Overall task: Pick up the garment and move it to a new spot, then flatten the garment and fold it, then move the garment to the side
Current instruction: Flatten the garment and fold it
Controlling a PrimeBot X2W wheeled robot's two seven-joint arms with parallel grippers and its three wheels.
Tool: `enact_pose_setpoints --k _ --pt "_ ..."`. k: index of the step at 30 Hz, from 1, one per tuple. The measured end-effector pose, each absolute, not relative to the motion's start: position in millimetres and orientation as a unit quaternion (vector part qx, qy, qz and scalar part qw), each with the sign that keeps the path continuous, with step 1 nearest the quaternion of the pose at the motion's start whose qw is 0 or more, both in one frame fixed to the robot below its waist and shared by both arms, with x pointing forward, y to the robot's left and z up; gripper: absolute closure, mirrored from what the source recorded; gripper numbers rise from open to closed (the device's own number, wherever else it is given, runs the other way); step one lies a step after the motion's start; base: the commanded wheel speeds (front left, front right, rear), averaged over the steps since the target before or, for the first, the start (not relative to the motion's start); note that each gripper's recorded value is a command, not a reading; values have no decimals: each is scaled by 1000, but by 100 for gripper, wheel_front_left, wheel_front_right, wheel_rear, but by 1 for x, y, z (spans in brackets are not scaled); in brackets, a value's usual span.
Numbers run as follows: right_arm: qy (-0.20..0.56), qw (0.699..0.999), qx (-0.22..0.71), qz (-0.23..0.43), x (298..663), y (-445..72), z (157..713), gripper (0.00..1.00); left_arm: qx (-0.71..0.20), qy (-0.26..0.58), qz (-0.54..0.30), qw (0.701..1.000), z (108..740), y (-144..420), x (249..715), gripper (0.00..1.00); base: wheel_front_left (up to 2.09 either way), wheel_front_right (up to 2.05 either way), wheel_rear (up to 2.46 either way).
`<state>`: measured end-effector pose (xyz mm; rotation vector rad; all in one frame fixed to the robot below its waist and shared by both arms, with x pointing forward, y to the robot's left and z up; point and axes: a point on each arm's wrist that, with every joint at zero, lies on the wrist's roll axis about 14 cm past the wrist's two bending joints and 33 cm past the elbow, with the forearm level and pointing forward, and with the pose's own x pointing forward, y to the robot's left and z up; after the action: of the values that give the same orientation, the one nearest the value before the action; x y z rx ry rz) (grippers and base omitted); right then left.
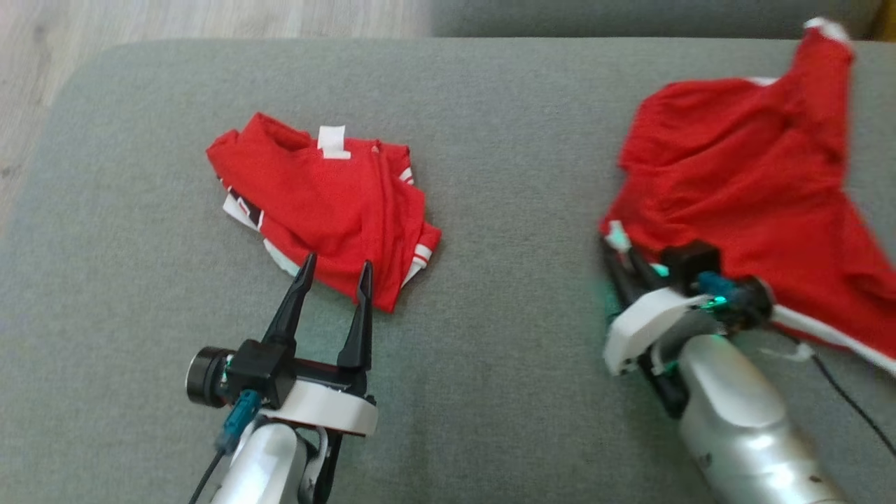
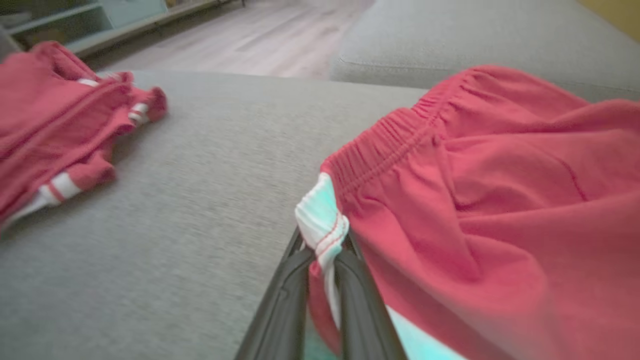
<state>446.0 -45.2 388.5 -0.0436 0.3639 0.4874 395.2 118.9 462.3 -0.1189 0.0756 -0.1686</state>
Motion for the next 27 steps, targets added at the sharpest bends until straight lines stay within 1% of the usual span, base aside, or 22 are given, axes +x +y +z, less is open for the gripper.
enact_pose_setpoints --k 3,9,14,15,16,19,27 --pt "161 948 -15 275 434 -24 400 100 -58 32 -89 994 466 116 395 0 0 0 0" --pt "153 924 -18 350 398 15 404 100 -58 23 -96 993 473 112 394 0 0 0 0" --pt "154 909 -20 387 378 34 406 100 -58 18 -97 993 477 110 392 0 0 0 0" --pt "155 908 -24 390 375 34 405 66 -59 18 -97 993 476 110 391 0 0 0 0" --pt "158 907 -28 389 373 32 403 0 -59 19 -98 993 476 109 390 0 0 0 0" --pt "156 911 -26 380 372 27 406 0 -60 19 -101 993 476 107 386 0 0 0 0" --pt "100 947 28 304 391 -8 444 0 -62 -1 -120 991 490 93 387 0 0 0 0"
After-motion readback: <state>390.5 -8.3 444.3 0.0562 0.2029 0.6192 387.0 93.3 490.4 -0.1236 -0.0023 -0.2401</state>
